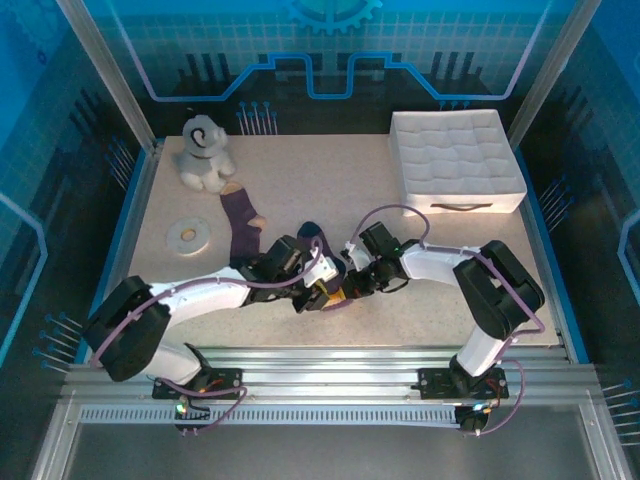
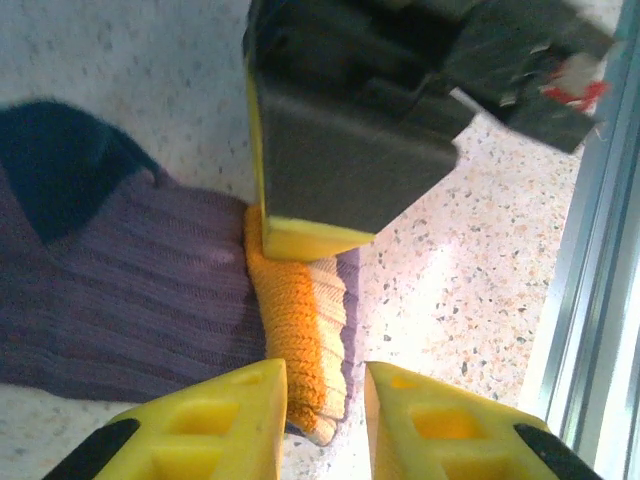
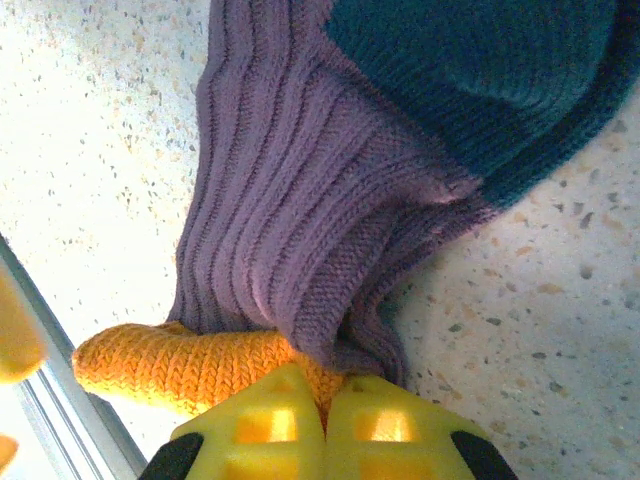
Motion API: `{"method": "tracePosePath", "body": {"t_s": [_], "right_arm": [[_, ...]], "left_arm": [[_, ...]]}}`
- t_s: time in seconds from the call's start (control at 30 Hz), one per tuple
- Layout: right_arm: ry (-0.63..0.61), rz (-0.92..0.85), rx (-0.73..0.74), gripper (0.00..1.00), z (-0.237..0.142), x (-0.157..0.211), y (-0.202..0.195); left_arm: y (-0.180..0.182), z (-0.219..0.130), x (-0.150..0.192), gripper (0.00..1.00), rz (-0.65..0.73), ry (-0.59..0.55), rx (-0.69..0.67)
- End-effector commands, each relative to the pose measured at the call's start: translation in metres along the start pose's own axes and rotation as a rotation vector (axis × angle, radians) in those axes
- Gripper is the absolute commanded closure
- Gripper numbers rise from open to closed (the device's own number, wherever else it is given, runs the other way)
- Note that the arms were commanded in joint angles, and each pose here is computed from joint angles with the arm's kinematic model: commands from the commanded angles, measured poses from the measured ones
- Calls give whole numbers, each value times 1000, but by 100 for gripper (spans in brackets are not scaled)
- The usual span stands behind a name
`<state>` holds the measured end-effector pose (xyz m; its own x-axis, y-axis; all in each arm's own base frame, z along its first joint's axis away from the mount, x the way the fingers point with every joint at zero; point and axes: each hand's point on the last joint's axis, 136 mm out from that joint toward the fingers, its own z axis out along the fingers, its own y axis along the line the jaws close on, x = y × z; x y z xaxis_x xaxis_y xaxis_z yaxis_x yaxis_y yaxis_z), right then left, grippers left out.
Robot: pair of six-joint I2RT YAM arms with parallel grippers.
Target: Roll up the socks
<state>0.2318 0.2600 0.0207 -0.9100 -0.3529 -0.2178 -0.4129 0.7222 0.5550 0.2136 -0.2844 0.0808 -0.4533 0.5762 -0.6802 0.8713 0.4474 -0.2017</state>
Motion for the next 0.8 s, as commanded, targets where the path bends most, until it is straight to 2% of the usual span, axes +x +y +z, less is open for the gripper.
{"method": "tracePosePath", "body": {"t_s": [0.0,0.13,0.3,0.47,0.57,0.77], "right_arm": [[134,44,151,100,9,35,-33],[144,40,149,100,9,35,-32],[161,39,141,100,11,35,-31],[195,45,136,100,14,41,-32],[181,32,126,100,13,31,-28],[193,33,116,100,13,31,-27]], "left_arm": [[-12,-4,-4,74,210,-37,-57],[-24,-2,-5,66,442,-42,-187],[-20,8,-3,64,589,-3,-319],[-14,20,11,68,645,75,-344],[-13,25,16,69,664,111,-341],[2,35,33,65,675,167,-388]]}}
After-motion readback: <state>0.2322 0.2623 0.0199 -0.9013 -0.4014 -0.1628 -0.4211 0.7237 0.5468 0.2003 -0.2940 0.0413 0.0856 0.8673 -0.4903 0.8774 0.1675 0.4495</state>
